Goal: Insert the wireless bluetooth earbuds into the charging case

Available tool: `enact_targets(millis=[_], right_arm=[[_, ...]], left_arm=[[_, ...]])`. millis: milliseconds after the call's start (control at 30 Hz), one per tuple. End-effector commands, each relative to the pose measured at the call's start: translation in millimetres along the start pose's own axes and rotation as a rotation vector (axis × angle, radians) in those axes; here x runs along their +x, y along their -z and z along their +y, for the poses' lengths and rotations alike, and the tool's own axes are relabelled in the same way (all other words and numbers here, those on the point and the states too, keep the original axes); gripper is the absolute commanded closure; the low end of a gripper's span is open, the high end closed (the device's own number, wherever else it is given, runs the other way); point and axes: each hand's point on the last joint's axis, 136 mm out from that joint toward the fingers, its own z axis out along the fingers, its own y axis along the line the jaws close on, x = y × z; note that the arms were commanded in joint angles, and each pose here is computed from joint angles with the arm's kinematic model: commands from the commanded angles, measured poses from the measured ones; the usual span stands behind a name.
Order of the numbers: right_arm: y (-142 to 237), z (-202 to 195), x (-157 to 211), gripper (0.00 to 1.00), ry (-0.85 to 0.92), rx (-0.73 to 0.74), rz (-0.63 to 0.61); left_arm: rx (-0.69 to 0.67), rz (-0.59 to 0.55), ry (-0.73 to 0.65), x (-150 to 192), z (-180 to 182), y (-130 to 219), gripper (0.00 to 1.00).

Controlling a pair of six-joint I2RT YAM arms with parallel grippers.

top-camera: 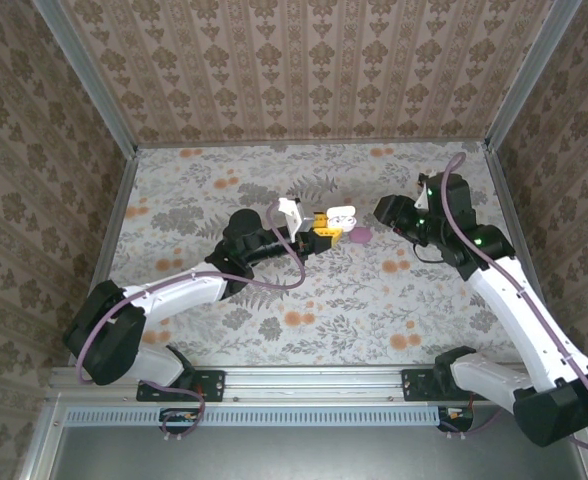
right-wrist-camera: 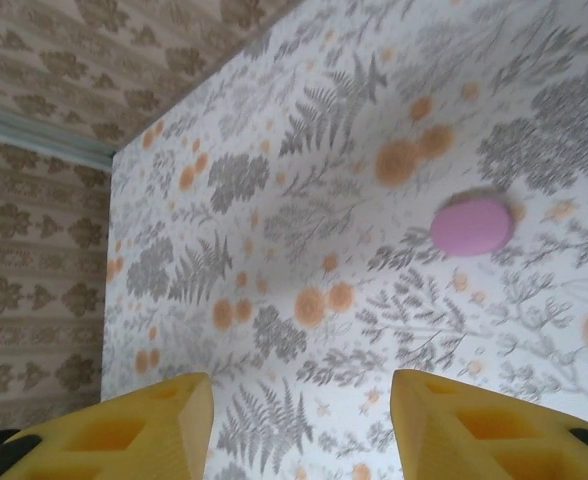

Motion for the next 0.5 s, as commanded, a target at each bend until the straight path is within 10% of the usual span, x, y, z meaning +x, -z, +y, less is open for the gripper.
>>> enact_targets(millis=[0,467], right_arm=[[7.7,32.6,8.4,0.45,0.045,-0.133,0.101],[-10.1,56.0,21.9,0.42,0.023,-0.225,0.268]], left_arm=[[0.079,-0.014,-0.033,-10.1,-12.4,-4.0,0.83],[0.113,-0.002,-0.044,-12.6,-17.5,-4.9,0.83]])
